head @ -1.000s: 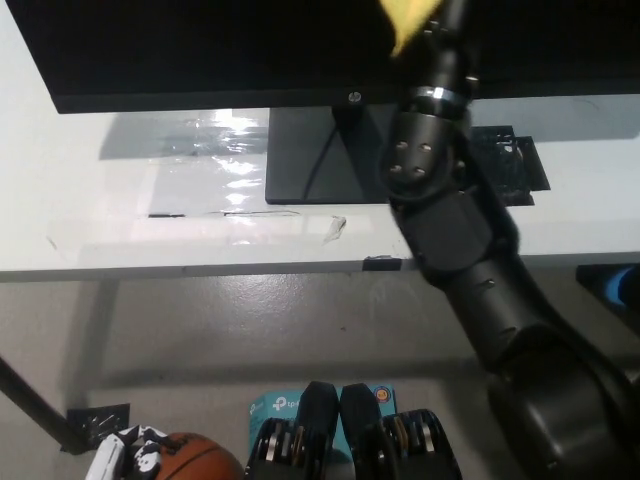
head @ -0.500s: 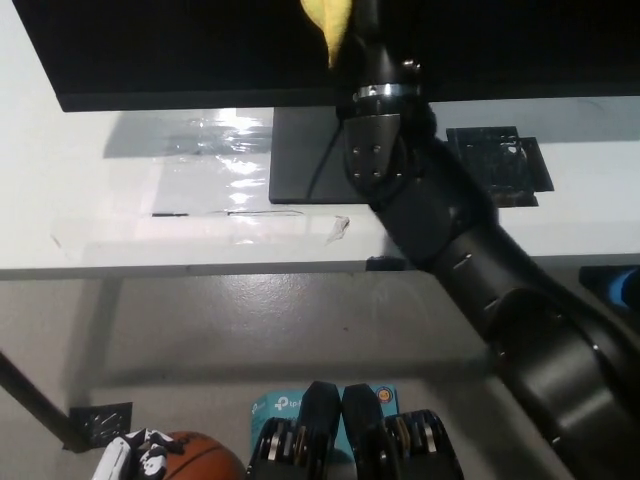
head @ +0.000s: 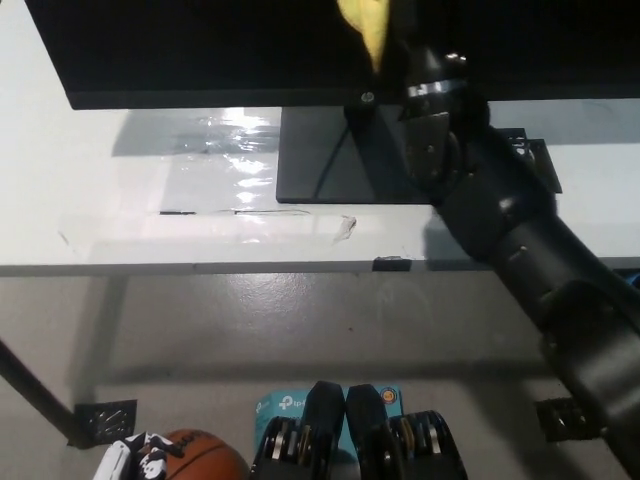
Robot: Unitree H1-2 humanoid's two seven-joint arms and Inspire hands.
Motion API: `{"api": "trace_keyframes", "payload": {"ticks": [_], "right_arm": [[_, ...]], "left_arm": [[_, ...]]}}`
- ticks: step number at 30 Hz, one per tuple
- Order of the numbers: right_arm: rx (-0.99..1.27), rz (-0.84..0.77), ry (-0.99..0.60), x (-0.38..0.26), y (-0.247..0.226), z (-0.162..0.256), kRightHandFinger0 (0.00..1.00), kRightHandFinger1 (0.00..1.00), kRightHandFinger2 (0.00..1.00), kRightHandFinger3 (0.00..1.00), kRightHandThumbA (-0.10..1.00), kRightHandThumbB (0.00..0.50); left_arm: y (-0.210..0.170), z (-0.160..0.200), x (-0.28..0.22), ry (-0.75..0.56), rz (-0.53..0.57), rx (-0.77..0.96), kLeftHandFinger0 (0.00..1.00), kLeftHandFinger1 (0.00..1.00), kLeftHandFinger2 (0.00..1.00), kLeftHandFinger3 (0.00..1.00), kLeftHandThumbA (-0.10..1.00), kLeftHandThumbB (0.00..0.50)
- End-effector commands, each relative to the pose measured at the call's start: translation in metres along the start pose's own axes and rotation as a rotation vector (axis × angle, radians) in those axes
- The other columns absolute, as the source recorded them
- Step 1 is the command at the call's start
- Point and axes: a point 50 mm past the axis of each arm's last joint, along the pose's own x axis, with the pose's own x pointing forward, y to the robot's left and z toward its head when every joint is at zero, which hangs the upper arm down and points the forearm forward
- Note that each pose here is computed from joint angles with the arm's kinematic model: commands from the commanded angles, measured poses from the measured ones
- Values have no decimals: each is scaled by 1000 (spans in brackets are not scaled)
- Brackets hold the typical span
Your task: The robot uses its right hand to pick up the cloth kept in the middle of the desk and use it to wipe the monitor in the middle of the desk by swiping its screen twice
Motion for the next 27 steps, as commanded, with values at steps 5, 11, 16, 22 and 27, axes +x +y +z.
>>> {"api": "trace_keyframes", "payload": {"ticks": [5, 11, 16, 22, 27], "right_arm": [[-118, -43, -9, -15, -47, -53, 0, 0, 176, 312, -100, 91], [-186, -49, 35, -43, -78, -92, 0, 0, 1, 301, -100, 57], [-226, -55, 94, -55, -102, -113, 0, 0, 41, 311, -100, 64], [-225, -90, 111, -43, -108, -114, 0, 0, 114, 305, -100, 47], [-199, -107, 111, -34, -103, -102, 0, 0, 123, 211, -100, 2]], "left_arm": [[6, 3, -3, -38, 16, 24, 0, 0, 0, 0, 621, 500], [8, -1, -7, -29, 25, 9, 0, 0, 0, 2, 612, 500], [8, -2, -7, -32, 28, 35, 0, 0, 0, 0, 645, 500], [7, -1, -7, -28, 25, 29, 0, 0, 0, 0, 632, 500], [6, 0, -7, -9, 15, 33, 0, 0, 0, 0, 641, 500]]}}
